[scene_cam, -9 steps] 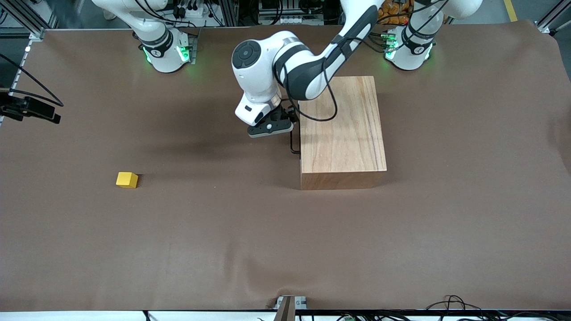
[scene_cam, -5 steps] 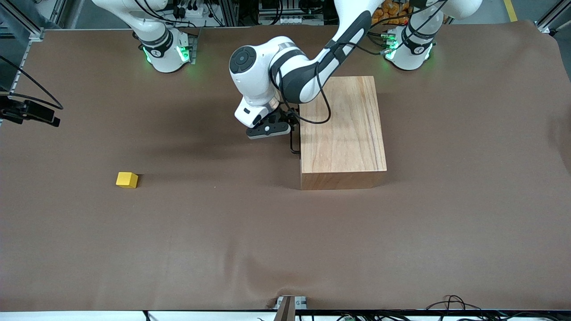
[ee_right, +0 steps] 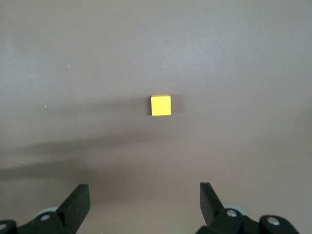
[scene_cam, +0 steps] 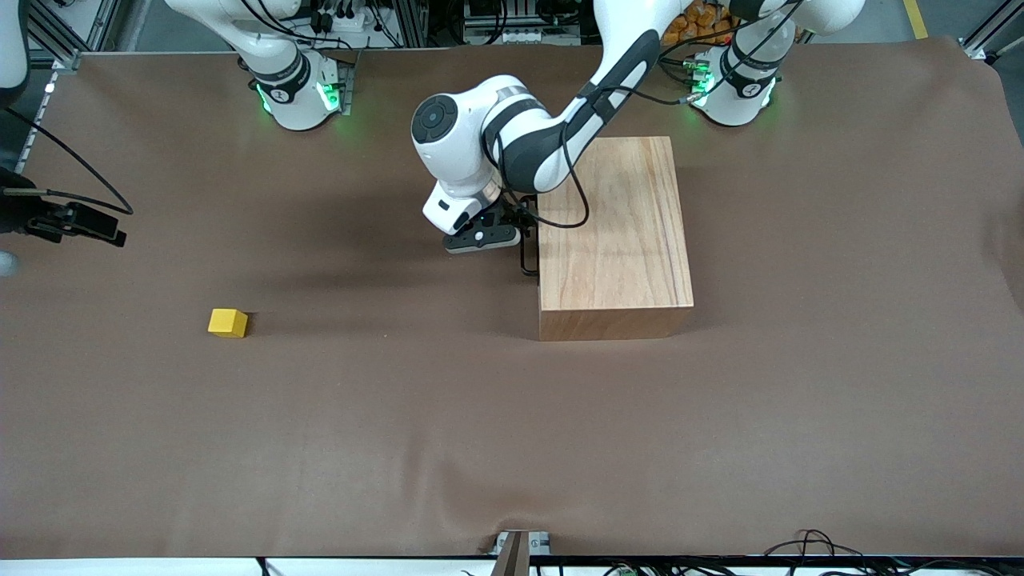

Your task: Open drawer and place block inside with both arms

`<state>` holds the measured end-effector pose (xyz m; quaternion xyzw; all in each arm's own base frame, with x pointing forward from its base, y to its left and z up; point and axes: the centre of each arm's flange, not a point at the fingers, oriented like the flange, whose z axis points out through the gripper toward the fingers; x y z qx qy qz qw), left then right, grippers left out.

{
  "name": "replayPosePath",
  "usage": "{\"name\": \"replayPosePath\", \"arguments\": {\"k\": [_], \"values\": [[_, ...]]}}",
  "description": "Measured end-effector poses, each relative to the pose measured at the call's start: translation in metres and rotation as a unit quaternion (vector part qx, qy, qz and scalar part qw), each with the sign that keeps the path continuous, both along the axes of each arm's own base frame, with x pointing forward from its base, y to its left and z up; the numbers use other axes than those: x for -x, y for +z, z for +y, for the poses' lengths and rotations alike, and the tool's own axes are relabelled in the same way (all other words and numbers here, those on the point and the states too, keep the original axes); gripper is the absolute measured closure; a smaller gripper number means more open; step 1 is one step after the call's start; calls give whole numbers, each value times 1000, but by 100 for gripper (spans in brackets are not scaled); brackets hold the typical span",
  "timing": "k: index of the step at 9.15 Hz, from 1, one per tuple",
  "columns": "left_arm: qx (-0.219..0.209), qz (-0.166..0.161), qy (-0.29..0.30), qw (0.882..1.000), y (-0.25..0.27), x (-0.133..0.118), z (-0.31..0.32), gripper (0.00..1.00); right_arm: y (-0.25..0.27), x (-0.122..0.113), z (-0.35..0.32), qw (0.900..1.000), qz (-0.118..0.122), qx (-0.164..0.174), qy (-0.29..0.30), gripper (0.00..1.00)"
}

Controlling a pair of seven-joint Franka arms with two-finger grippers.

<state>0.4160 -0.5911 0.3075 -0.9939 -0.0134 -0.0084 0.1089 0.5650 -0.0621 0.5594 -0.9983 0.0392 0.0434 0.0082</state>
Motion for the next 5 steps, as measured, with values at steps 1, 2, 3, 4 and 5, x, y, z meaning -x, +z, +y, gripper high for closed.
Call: {"name": "replayPosePath", "arguments": {"k": [1, 2, 3, 4, 5], "values": [[-4, 3, -1, 1000, -7, 1, -1, 0, -8, -1, 0, 1000, 1, 0, 0, 0], [-6, 4, -2, 1000, -10, 2, -1, 0, -15, 0, -1, 1000, 4, 0, -1, 0], [-4, 4, -2, 1000, -10, 3, -2, 0, -19, 1, -2, 1000, 7, -1, -2, 0], [-1, 2, -4, 1000, -8, 4, -4, 0, -24, 0, -2, 1000, 5, 0, -2, 0], [3, 1, -5, 1000, -7, 6, -7, 0, -34, -2, -3, 1000, -3, 1, -2, 0]]}}
